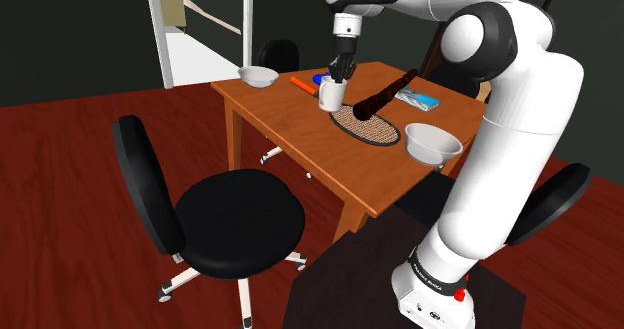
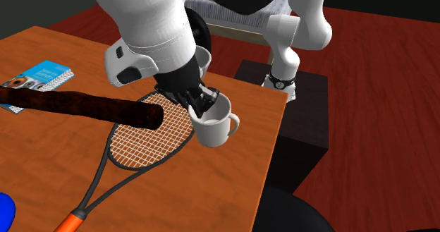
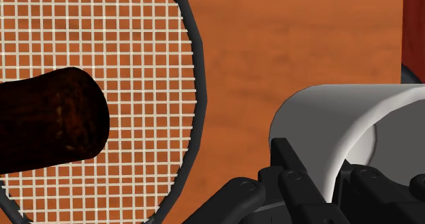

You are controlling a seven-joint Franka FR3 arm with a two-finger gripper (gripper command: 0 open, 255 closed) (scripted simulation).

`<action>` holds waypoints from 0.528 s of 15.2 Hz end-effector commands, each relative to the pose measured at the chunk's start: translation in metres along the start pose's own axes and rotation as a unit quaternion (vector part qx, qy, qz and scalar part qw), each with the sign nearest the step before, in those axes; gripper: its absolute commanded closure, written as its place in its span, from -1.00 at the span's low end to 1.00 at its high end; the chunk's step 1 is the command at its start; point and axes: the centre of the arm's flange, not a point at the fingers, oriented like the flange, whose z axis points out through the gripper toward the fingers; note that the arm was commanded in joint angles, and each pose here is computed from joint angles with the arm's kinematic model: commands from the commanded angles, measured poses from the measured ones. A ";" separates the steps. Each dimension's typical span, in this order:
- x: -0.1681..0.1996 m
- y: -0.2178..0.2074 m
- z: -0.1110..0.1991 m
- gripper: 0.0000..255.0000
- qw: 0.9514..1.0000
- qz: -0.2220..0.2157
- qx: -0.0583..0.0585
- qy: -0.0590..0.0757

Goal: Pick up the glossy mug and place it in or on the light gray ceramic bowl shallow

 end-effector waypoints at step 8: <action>-0.009 -0.002 -0.041 1.00 1.000 0.000 0.000 0.000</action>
